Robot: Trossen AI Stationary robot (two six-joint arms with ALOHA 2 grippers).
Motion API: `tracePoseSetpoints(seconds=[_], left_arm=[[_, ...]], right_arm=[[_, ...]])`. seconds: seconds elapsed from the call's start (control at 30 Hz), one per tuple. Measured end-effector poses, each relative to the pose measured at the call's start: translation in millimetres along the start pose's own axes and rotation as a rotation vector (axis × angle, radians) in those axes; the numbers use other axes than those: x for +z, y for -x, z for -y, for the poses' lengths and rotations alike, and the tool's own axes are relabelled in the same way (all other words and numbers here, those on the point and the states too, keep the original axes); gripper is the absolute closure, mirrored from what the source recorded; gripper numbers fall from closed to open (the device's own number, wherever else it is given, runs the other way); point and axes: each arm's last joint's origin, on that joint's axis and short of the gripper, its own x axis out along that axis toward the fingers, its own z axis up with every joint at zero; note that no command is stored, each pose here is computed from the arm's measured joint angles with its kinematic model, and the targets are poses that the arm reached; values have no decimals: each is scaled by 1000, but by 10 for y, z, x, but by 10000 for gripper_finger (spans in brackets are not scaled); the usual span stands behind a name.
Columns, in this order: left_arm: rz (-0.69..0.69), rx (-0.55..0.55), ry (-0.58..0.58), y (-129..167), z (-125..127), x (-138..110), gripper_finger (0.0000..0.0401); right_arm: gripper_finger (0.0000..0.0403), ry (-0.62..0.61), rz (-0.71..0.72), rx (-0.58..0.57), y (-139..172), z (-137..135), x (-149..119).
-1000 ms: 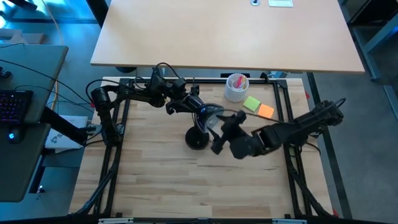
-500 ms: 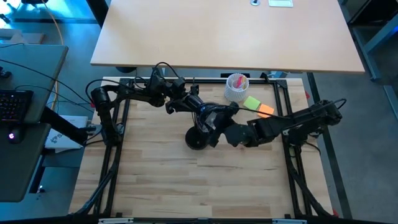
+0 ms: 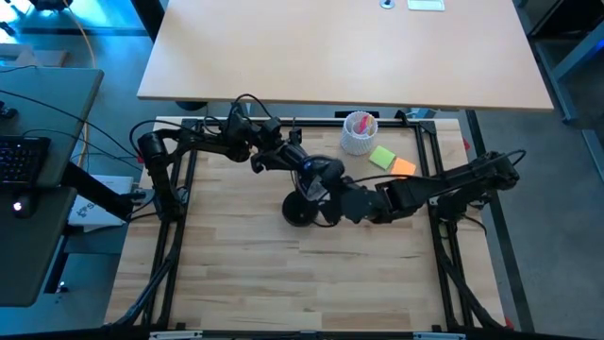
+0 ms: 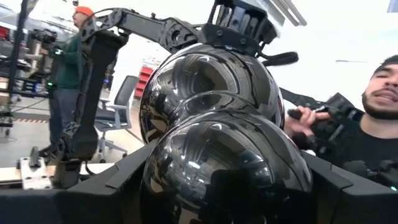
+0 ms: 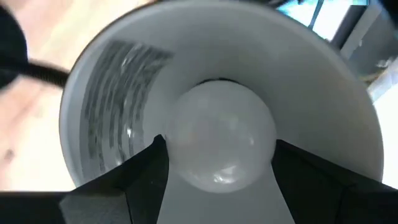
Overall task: Screw lightbulb
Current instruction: Remove the lightbulb from the desk lamp
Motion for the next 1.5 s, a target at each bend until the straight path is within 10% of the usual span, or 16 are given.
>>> tracePoseSetpoints(seconds=[0.13, 0.57, 0.93, 1.07, 1.5], left_arm=[[-4, 4, 17, 42, -13, 18, 132], [-10, 6, 20, 89, -24, 33, 132], [-9, 7, 26, 90, -25, 32, 132], [-8, 9, 23, 90, -25, 30, 132], [-5, 14, 23, 99, -28, 32, 132]], right_arm=[[137, 88, -29, -8, 0, 0, -8], [138, -210, -53, -58, 203, -56, 116], [137, -1356, 18, 64, 239, -105, 109], [137, -1591, -14, 121, 96, -89, 20], [137, -1388, 34, 133, -227, 65, -184]])
